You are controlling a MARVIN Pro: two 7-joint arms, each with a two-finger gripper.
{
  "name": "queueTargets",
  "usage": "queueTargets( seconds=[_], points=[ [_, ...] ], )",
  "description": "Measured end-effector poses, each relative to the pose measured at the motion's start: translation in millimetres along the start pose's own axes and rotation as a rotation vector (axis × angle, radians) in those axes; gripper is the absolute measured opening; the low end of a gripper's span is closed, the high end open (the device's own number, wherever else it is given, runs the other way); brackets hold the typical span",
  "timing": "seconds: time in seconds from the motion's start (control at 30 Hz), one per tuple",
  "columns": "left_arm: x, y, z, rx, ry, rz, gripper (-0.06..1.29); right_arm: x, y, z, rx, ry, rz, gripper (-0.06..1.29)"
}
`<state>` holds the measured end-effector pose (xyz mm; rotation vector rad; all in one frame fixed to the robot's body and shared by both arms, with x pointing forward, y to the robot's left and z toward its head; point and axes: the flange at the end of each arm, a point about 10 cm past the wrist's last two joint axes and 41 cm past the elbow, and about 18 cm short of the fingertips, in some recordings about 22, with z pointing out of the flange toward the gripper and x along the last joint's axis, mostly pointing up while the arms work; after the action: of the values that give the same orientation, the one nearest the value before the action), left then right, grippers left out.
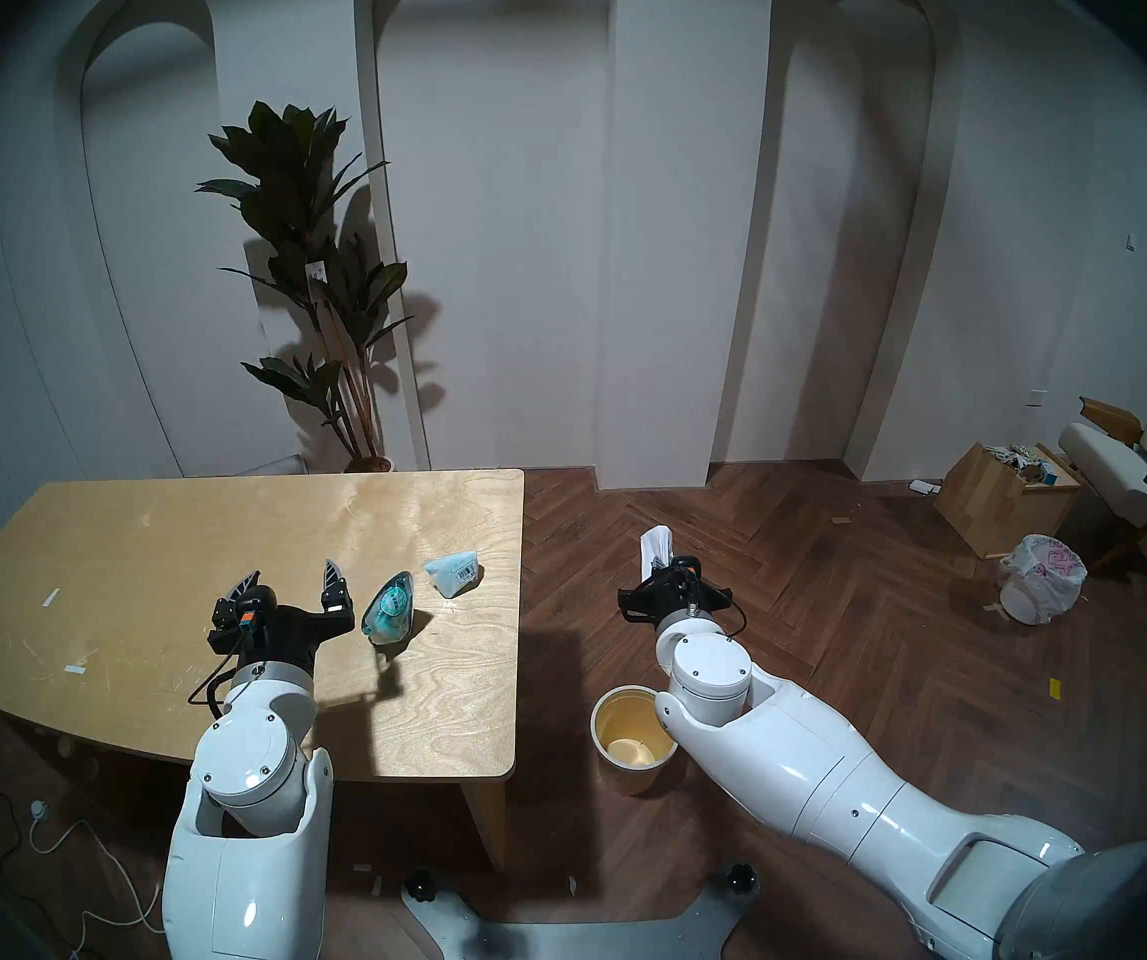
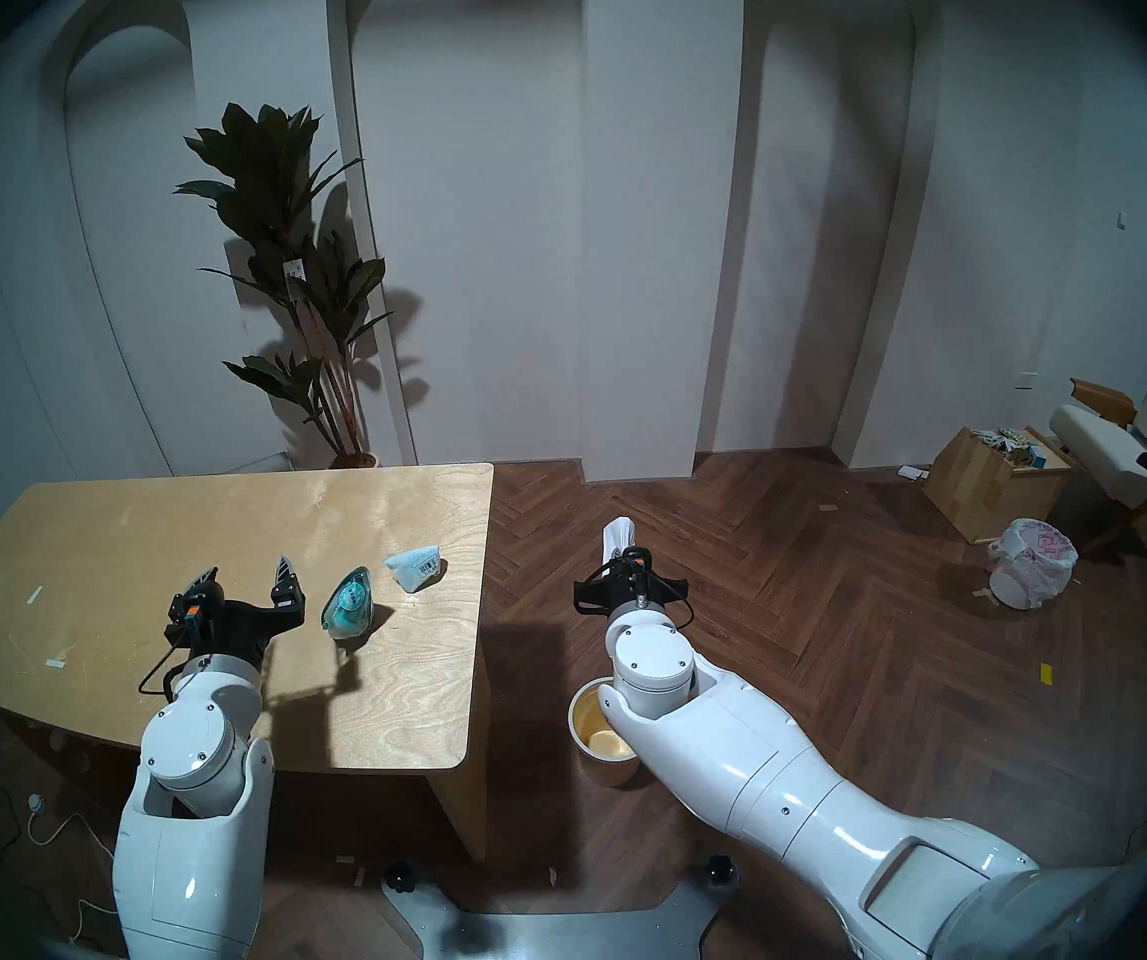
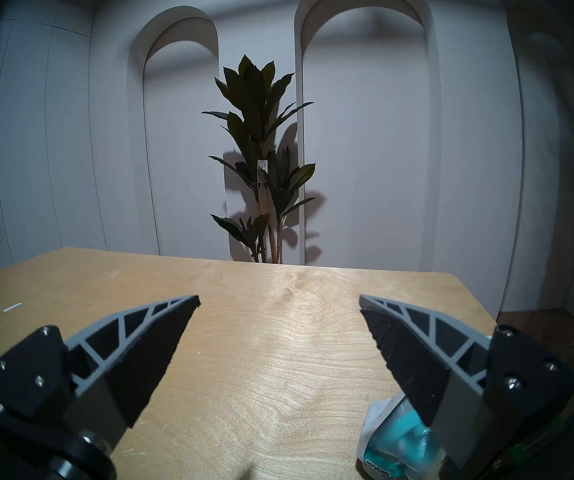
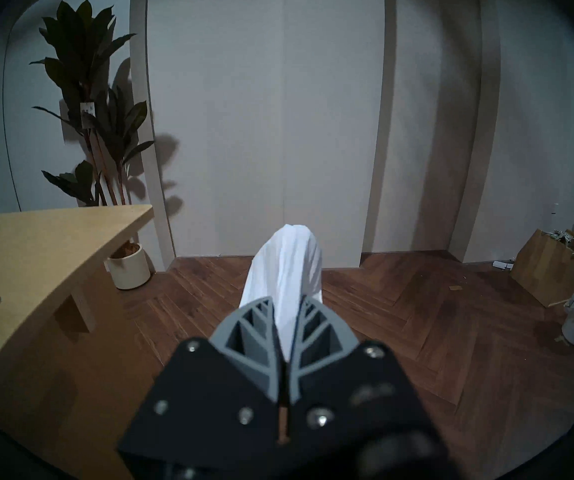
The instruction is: Put the trash into the trash bin on the ground
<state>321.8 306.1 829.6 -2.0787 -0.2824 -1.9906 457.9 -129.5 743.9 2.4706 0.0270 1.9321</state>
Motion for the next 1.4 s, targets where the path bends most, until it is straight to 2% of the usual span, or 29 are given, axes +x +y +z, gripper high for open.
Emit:
queueTargets(
  seconds=[0.23, 0.5, 0.87, 1.4],
  points=[
    [0.0, 0.0, 0.0, 0.000, 0.000, 0.000, 1.25, -17.8, 8.0, 18.5, -0.001, -0.005, -0.024, 0.01],
    [0.0, 0.0, 0.2, 0.000, 0.000, 0.000, 1.25, -35.4, 3.5, 33.6, -0.007, -0.010, -0.039, 0.01],
    [-0.1, 0.0, 0.2, 0.000, 0.000, -0.001, 1.25, -49.7, -0.2, 51.4, -0.015, -0.020, -0.060, 0.01],
    [0.0, 0.0, 0.2, -0.001, 0.000, 0.000, 1.25, -60.5, 5.4, 62.1, -0.037, -0.015, -0.054, 0.01]
  ],
)
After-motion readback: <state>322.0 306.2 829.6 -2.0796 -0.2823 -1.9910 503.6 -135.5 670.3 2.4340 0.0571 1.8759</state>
